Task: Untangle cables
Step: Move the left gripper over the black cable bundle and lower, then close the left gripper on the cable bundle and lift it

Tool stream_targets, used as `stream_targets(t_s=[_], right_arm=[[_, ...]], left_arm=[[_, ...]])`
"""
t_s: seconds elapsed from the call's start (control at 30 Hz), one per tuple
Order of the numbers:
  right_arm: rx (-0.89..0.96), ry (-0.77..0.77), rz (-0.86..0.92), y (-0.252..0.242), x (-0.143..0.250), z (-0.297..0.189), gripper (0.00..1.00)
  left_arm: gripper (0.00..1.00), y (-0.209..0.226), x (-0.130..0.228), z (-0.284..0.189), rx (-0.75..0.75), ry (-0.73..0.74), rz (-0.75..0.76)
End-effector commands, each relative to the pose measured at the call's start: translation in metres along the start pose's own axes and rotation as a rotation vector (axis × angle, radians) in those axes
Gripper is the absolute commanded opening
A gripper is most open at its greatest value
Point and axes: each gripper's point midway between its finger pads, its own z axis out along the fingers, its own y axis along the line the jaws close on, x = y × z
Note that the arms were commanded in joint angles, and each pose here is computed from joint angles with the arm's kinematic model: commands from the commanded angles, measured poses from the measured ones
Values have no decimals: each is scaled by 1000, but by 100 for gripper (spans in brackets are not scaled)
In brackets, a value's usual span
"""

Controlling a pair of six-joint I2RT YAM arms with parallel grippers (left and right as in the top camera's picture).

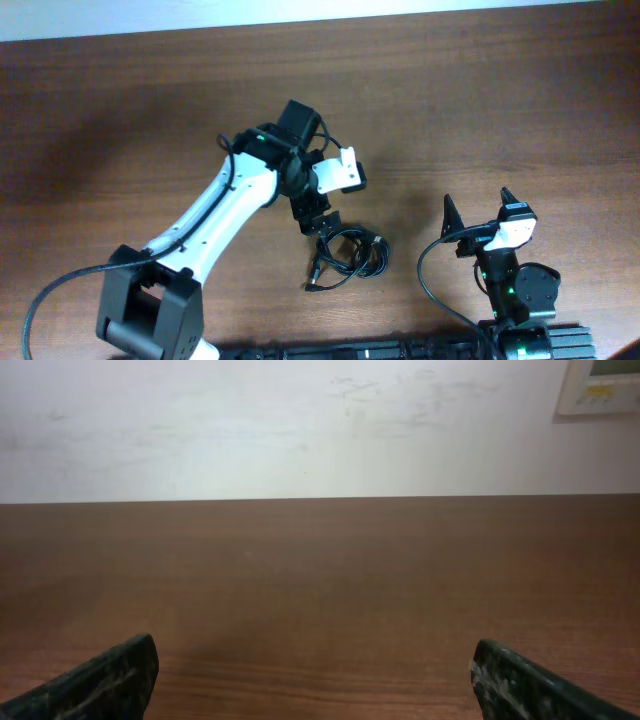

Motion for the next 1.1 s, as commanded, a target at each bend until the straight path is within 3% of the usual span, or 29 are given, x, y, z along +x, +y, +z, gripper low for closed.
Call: stream_targets(t_s=[0.0,0.17,1.07], right_arm=[[6,1,1,-1,2,0,99],[6,1,1,-1,2,0,99],[6,1,1,-1,2,0,98]], left_arm=[[99,1,-1,7,-76,93,35],[99,-3,-10,21,-96,99,43],[99,-7,18,106,0,257,48]])
